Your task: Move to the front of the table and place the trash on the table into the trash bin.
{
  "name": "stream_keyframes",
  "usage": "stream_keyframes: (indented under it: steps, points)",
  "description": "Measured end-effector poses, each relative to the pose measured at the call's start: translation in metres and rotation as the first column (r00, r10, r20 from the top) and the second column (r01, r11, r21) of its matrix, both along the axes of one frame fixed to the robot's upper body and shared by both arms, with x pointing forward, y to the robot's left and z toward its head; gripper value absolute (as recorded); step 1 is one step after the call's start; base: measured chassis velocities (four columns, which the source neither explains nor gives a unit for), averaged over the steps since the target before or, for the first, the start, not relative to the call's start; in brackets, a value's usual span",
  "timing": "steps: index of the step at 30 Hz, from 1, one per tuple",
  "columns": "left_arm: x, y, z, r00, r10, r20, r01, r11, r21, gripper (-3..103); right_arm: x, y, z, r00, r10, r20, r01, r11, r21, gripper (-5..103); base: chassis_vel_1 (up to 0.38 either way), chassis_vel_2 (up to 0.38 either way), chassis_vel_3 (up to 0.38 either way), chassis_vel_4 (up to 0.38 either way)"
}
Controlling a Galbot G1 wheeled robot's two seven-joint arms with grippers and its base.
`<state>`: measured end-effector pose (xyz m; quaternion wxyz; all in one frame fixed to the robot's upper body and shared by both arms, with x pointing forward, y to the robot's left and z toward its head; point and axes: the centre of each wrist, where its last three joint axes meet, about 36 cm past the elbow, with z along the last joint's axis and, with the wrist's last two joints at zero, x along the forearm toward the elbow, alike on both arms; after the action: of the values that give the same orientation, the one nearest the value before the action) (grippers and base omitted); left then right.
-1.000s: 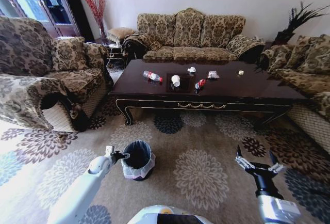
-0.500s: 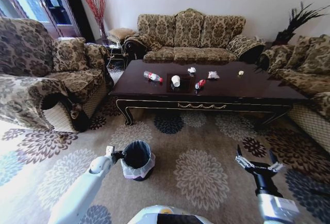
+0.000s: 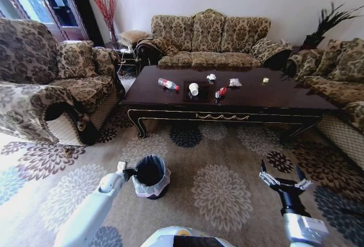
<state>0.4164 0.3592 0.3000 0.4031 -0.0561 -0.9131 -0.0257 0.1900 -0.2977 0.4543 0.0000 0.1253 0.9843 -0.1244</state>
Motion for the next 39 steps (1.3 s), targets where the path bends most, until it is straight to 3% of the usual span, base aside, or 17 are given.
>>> stream_keyframes:
  steps: [4, 5, 8, 9, 11, 12, 14, 16, 17, 20, 21, 24, 25, 28, 34, 37, 39]
  points:
    - [-0.007, 0.000, 0.030, 0.994, 0.006, 0.109, -0.004, 1.000, -0.016, 0, 0.003, 0.000, 0.011, 1.000, 0.003, 0.005, -0.003, 1.000, 0.003, 100, 0.000, 0.000, 0.000, 0.000]
    - [-0.007, 0.000, 0.030, 0.994, 0.006, 0.109, -0.004, 1.000, -0.016, 0, 0.003, 0.000, 0.011, 1.000, 0.003, 0.005, -0.003, 1.000, 0.003, 100, 0.000, 0.000, 0.000, 0.000]
    - [-0.021, -0.001, 0.076, 0.968, 0.017, 0.251, -0.009, 0.999, -0.032, 0, 0.010, 0.001, 0.021, 1.000, 0.008, 0.007, -0.008, 1.000, 0.008, 100, 0.000, 0.000, 0.000, 0.000]
    - [-0.021, -0.001, 0.076, 0.968, 0.017, 0.251, -0.009, 0.999, -0.032, 0, 0.010, 0.001, 0.021, 1.000, 0.008, 0.007, -0.008, 1.000, 0.008, 100, 0.000, 0.000, 0.000, 0.000]
    - [-0.040, -0.008, 0.115, 0.928, 0.035, 0.371, -0.024, 0.999, -0.034, 0, 0.015, 0.004, 0.026, 1.000, 0.016, 0.011, -0.016, 1.000, 0.016, 100, 0.000, 0.000, 0.000, 0.000]
    - [-0.040, -0.008, 0.115, 0.928, 0.035, 0.371, -0.024, 0.999, -0.034, 0, 0.015, 0.004, 0.026, 1.000, 0.016, 0.011, -0.016, 1.000, 0.016, 100, 0.000, 0.000, 0.000, 0.000]
    - [-0.056, -0.013, 0.139, 0.895, 0.052, 0.444, -0.034, 0.998, -0.048, 0, 0.017, 0.006, 0.029, 1.000, 0.026, 0.015, -0.027, 0.999, 0.022, 100, 0.000, 0.000, 0.000, 0.000]
    - [-0.080, -0.018, 0.161, 0.835, 0.097, 0.541, -0.062, 0.995, -0.082, 0, 0.019, 0.008, 0.031, 0.999, 0.038, 0.022, -0.039, 0.999, 0.025, 100, 0.000, 0.000, 0.000, 0.000]
    - [-0.080, -0.018, 0.161, 0.835, 0.097, 0.541, -0.062, 0.995, -0.082, 0, 0.019, 0.008, 0.031, 0.999, 0.038, 0.022, -0.039, 0.999, 0.025, 100, 0.000, 0.000, 0.000, 0.000]
    - [-0.114, -0.032, 0.173, 0.757, 0.125, 0.641, -0.087, 0.992, -0.090, 0, 0.019, 0.009, 0.035, 0.998, 0.059, 0.032, -0.059, 0.998, 0.019, 100, 0.000, 0.000, 0.000, 0.000]
    - [-0.114, -0.032, 0.173, 0.757, 0.125, 0.641, -0.087, 0.992, -0.090, 0, 0.019, 0.009, 0.035, 0.998, 0.059, 0.032, -0.059, 0.998, 0.019, 100, 0.000, 0.000, 0.000, 0.000]
    - [-0.147, -0.052, 0.191, 0.698, 0.129, 0.704, -0.113, 0.991, -0.069, 0, 0.020, 0.009, 0.043, 0.995, 0.087, 0.048, -0.088, 0.996, 0.013, 100, 0.000, 0.000, 0.000, 0.000]
    - [-0.147, -0.052, 0.191, 0.698, 0.129, 0.704, -0.113, 0.991, -0.069, 0, 0.020, 0.009, 0.043, 0.995, 0.087, 0.048, -0.088, 0.996, 0.013, 100, 0.000, 0.000, 0.000, 0.000]
    - [-0.167, -0.065, 0.203, 0.662, 0.116, 0.741, -0.141, 0.990, -0.029, 0, 0.022, 0.009, 0.048, 0.992, 0.107, 0.063, -0.108, 0.994, 0.017, 100, 0.000, 0.000, 0.000, 0.000]
    - [-0.183, -0.073, 0.207, 0.679, 0.095, 0.728, -0.148, 0.989, 0.009, 0, 0.023, 0.008, 0.050, 0.989, 0.134, 0.068, -0.136, 0.991, 0.021, 100, 0.000, 0.000, 0.000, 0.000]
    - [-0.186, -0.074, 0.210, 0.724, 0.071, 0.687, -0.126, 0.992, 0.030, 0, 0.028, 0.009, 0.053, 0.986, 0.153, 0.069, -0.155, 0.988, 0.027, 100, 0.000, 0.000, 0.000, 0.000]
    - [-0.184, -0.073, 0.211, 0.735, 0.070, 0.675, -0.126, 0.991, 0.035, 0, 0.029, 0.011, 0.053, 0.985, 0.158, 0.070, -0.161, 0.986, 0.032, 100, 0.000, 0.000, 0.000, 0.000]
